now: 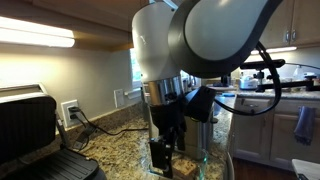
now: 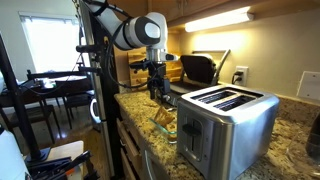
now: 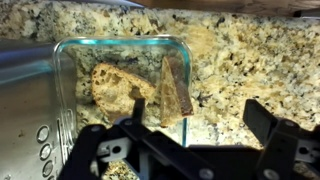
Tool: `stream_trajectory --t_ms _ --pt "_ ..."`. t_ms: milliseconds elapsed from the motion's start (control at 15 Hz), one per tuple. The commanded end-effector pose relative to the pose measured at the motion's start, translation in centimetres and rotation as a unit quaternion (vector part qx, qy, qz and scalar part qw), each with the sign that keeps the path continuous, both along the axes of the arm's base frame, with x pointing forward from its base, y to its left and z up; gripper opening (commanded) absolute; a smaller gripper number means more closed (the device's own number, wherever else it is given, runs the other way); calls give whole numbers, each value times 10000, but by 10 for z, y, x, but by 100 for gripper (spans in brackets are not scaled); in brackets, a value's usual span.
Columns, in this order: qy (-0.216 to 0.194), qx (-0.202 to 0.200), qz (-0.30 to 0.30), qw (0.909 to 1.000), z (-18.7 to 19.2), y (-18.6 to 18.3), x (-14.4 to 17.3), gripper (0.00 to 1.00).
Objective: Put the slice of bread in the toaster then push down the lever
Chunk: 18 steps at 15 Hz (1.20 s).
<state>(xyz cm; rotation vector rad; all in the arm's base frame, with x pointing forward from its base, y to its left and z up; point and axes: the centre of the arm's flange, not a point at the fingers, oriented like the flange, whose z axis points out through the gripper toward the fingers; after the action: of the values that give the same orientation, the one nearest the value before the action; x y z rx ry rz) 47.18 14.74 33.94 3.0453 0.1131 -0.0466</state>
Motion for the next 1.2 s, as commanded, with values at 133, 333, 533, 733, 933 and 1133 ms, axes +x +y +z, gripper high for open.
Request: stream_trajectory --t_ms 133,333,533,733,933,1133 --pt "-47 -68 -157 9998 -9 -5 11 100" --pt "-12 -67 -190 9998 -13 -8 13 100" --pt "2 -70 -217 9997 -14 -10 12 100" --pt "10 -78 -226 9997 -15 -11 12 100" --pt "26 -93 -224 9997 -18 -10 12 100" --pt "52 -109 -234 9997 -22 -10 11 100"
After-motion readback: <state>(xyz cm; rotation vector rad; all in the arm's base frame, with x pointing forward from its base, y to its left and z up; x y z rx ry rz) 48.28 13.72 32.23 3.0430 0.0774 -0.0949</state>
